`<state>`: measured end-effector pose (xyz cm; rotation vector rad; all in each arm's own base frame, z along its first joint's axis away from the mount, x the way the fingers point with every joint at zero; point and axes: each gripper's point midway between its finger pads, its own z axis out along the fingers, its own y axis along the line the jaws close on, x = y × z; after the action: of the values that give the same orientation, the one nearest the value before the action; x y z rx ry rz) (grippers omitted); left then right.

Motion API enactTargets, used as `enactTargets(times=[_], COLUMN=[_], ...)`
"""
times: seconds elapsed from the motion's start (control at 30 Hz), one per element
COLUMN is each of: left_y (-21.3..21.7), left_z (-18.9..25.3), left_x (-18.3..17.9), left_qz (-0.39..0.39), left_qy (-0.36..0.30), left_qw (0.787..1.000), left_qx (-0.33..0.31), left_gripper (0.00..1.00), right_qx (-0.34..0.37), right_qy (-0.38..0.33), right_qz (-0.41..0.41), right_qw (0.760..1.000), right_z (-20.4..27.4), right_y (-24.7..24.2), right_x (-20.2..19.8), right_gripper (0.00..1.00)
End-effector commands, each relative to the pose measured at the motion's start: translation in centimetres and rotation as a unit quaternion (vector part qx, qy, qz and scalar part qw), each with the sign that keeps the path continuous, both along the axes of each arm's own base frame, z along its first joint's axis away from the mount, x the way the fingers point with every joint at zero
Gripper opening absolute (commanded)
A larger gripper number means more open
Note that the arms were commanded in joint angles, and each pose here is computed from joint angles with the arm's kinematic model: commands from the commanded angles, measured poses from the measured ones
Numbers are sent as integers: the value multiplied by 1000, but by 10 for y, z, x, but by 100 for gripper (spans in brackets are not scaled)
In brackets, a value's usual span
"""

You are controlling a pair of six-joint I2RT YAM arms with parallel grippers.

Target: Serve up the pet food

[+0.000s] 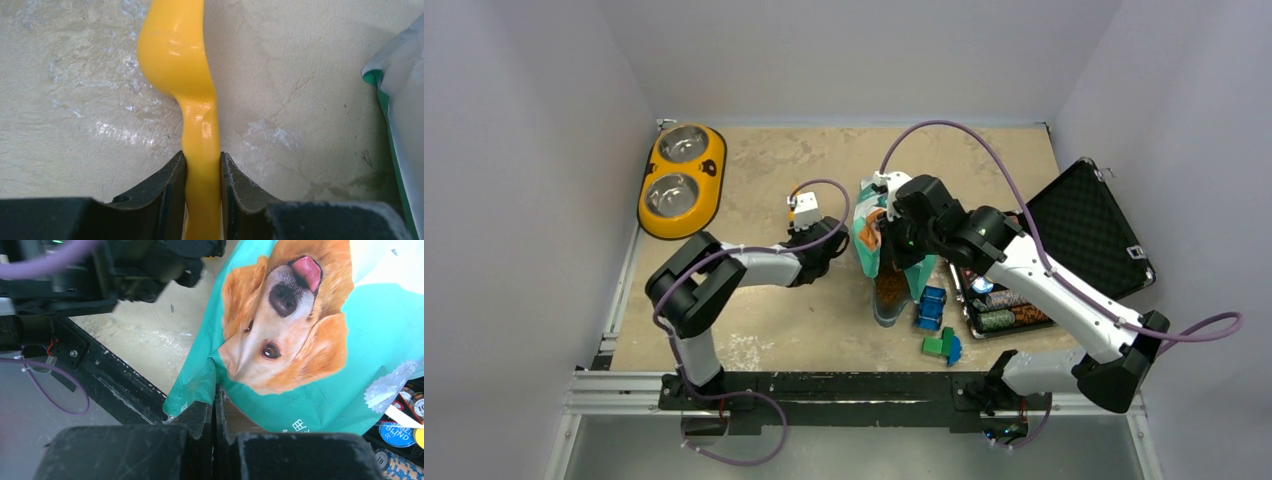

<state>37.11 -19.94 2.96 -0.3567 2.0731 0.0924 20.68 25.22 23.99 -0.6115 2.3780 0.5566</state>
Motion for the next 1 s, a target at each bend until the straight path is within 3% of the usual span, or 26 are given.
enactTargets(times=[0.0, 0.2, 0.53, 0.67, 0.87, 0.97], left_y=[-15, -15, 0, 14, 25, 22], left_z=[37, 84, 185, 216, 236, 252], left_x=[-13, -78, -200, -221, -235, -238], left_qz=[-77, -182, -295, -306, -328, -354], left_qy=[2, 89, 165, 153, 178, 186], left_qw=[993, 950, 871, 874, 878, 870], left_qx=[-94, -239, -355, -346, -300, -289], left_gripper=[0, 0, 0, 0, 0, 0], right_qx=[92, 79, 63, 45, 16, 3], right_qy=[-54, -42, -38, -44, -56, -57], right_qz=[4, -15, -53, -62, -53, -50], right_qw=[994, 996, 996, 996, 997, 997], right_z=[63, 55, 60, 60, 51, 47], right_y=[12, 15, 56, 61, 58, 55], right_x=[-1, 11, 87, 114, 121, 121], right_gripper=[0, 0, 0, 0, 0, 0])
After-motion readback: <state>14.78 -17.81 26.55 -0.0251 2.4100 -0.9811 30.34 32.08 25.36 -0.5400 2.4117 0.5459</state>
